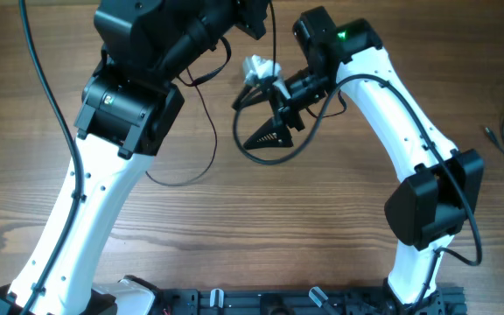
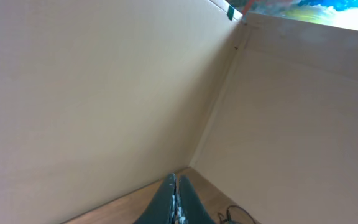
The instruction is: Untangle cables
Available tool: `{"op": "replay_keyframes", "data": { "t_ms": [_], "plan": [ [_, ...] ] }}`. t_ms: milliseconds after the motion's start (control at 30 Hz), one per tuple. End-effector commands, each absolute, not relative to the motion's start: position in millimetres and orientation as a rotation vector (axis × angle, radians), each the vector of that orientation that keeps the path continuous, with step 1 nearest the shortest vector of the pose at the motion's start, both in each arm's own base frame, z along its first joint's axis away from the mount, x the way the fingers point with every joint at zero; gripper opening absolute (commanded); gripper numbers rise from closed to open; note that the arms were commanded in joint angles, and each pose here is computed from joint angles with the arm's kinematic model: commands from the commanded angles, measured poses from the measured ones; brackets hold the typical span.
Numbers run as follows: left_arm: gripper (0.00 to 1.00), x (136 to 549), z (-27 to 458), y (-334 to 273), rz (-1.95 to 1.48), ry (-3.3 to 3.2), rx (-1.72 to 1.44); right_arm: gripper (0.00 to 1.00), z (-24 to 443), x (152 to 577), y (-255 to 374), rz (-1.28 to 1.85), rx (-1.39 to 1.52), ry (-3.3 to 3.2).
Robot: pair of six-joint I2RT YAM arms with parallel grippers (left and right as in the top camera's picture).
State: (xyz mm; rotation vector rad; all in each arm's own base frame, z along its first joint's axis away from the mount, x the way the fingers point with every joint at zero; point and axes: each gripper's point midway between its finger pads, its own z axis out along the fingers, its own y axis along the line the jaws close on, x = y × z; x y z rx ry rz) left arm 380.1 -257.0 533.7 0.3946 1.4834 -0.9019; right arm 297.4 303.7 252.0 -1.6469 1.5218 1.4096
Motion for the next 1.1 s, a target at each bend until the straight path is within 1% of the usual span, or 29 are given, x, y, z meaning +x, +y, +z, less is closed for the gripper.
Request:
{"op": "replay_keyframes", "data": {
  "t_ms": [0,100,200,300,367,400,500,533,667,767,833,1067],
  "plan": [
    [0.04,383,537,-255,-0.896,1.482,0.372,1.00,315,285,314,1.566,-1.489,1.069],
    [0.04,382,535,-256,-0.907,1.491,0.363,1.00,326,280,320,1.590,-1.469,0.977],
    [0.04,382,534,-256,-0.954,1.513,0.320,0.99,327,275,329,1.577,-1.501,0.915],
    [0.04,379,534,-259,-0.994,1.521,0.314,0.92,327,269,337,1.563,-1.529,0.859],
    [0.04,374,534,-265,-1.026,1.522,0.340,0.92,328,265,342,1.558,-1.546,0.825],
    [0.04,371,534,-269,-1.047,1.527,0.337,0.93,327,263,345,1.560,-1.555,0.819],
    [0.04,365,536,-273,-1.064,1.522,0.350,1.00,319,268,350,1.552,-1.591,0.895],
    [0.04,364,537,-274,-1.065,1.521,0.352,1.00,316,271,352,1.545,-1.601,0.934],
    [0.04,358,543,-273,-1.077,1.508,0.352,1.00,292,304,361,1.465,-1.592,1.308],
    [0.04,353,545,-275,-1.090,1.503,0.355,1.00,269,349,367,1.291,-1.416,1.714],
    [0.04,351,546,-276,-1.092,1.502,0.357,1.00,263,373,366,1.188,-1.299,1.847],
    [0.04,352,546,-276,-1.092,1.503,0.356,1.00,274,385,372,1.184,-1.229,1.830]
  ]
}}
